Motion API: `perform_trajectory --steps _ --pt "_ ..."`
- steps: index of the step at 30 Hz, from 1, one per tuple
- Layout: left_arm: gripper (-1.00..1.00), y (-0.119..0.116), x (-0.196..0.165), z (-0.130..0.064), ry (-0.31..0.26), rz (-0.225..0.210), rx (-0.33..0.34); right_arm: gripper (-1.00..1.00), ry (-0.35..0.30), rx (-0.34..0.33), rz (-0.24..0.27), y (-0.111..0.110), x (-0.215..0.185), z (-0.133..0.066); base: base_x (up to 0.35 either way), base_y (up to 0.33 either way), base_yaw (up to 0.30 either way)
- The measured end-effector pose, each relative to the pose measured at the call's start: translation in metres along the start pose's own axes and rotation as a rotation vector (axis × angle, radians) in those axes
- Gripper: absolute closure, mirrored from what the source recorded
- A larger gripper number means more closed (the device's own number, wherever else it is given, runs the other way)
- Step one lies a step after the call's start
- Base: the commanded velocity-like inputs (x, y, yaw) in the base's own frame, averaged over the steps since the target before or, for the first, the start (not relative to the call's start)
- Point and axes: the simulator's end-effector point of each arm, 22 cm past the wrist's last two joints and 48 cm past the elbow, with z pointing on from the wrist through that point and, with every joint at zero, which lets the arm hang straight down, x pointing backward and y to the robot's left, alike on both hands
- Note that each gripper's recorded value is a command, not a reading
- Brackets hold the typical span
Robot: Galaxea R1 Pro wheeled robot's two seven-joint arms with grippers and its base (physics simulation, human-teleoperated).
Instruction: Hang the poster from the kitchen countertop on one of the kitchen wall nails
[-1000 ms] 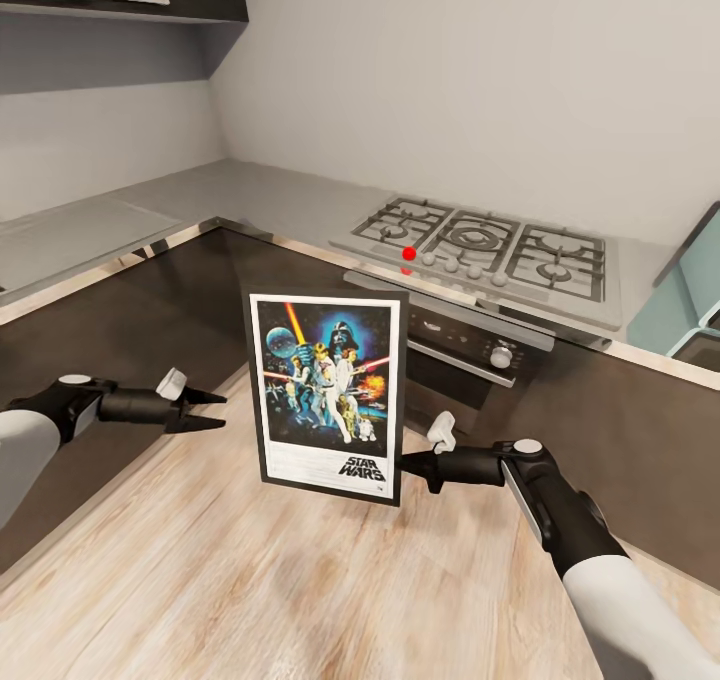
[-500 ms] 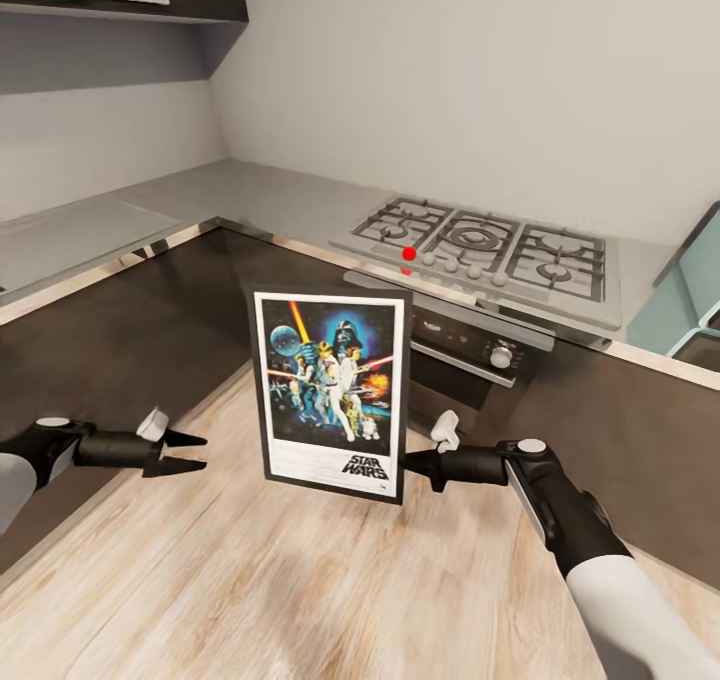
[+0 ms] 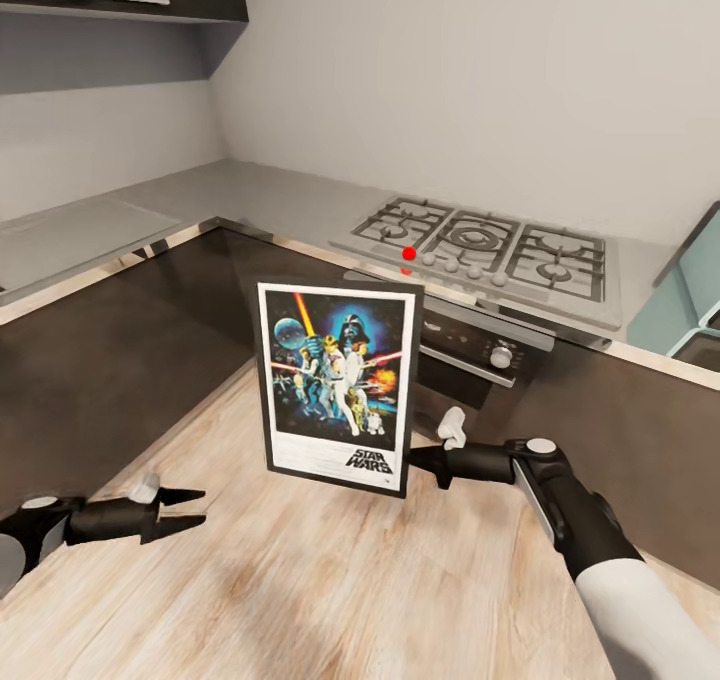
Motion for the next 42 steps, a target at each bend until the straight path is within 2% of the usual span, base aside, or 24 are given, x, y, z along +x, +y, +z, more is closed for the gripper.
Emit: perform_trajectory --steps 2,7,8,10,11,12,13,14,15,17,18,20,21,22,26,33,42 --pt "-1.0 -0.002 0.03 -0.001 -0.022 -0.039 -0.02 1.0 0.006 0.009 -0.002 -0.004 0.003 -0.005 0.0 0.0 0.0" --pt "-1.0 -0.008 0.064 -0.001 -0.082 -0.114 -0.05 1.0 0.015 0.018 -0.003 -0.009 0.006 -0.011 0.0 0.0 0.0" --pt "-1.0 -0.01 0.08 0.001 -0.113 -0.155 -0.071 1.0 0.017 0.02 -0.003 -0.01 0.006 -0.012 0.0 0.0 0.0" --pt "-1.0 -0.011 0.097 0.002 -0.15 -0.203 -0.105 1.0 0.018 0.021 -0.004 -0.01 0.007 -0.013 0.0 0.0 0.0" --pt "-1.0 -0.013 0.109 0.005 -0.171 -0.235 -0.127 1.0 0.019 0.022 -0.003 -0.01 0.007 -0.013 0.0 0.0 0.0" --pt "-1.0 -0.02 0.132 0.019 -0.246 -0.322 -0.163 1.0 0.019 0.023 -0.002 -0.011 0.008 -0.013 0.0 0.0 0.0" --pt "-1.0 -0.032 0.156 0.024 -0.228 -0.361 -0.161 1.0 0.02 0.022 -0.002 -0.011 0.008 -0.013 0.0 0.0 0.0" --pt "-1.0 -0.033 0.159 0.026 -0.247 -0.378 -0.169 1.0 0.02 0.022 -0.002 -0.011 0.008 -0.013 0.0 0.0 0.0" --pt "-1.0 -0.038 0.173 0.03 -0.258 -0.414 -0.19 1.0 0.022 0.022 0.0 -0.01 0.01 -0.013 0.0 0.0 0.0" --pt "-1.0 -0.03 0.191 0.031 -0.312 -0.492 -0.289 1.0 0.031 0.018 0.015 -0.007 0.02 -0.012 0.0 0.0 0.0" --pt "-1.0 -0.033 0.22 0.031 -0.348 -0.584 -0.37 1.0 0.042 0.014 0.03 -0.003 0.031 -0.012 0.0 0.0 0.0" --pt "-1.0 -0.037 0.232 0.029 -0.352 -0.62 -0.385 1.0 0.045 0.012 0.037 -0.002 0.035 -0.012 0.0 0.0 0.0" --pt "-1.0 -0.04 0.239 0.027 -0.361 -0.651 -0.395 1.0 0.049 0.01 0.044 0.0 0.04 -0.012 0.0 0.0 0.0" --pt "-1.0 -0.042 0.249 0.02 -0.389 -0.701 -0.421 1.0 0.053 0.014 0.058 0.0 0.046 -0.014 0.0 0.0 0.0" --pt "-1.0 -0.043 0.255 0.014 -0.414 -0.731 -0.441 1.0 0.038 0.042 0.078 -0.009 0.046 -0.024 0.0 0.0 0.0" --pt "-1.0 -0.044 0.268 0.016 -0.408 -0.764 -0.476 1.0 0.025 0.06 0.099 -0.016 0.049 -0.031 0.0 0.0 0.0" --pt "-1.0 -0.045 0.273 0.018 -0.402 -0.776 -0.487 1.0 0.024 0.062 0.103 -0.016 0.05 -0.031 0.0 0.0 0.0"
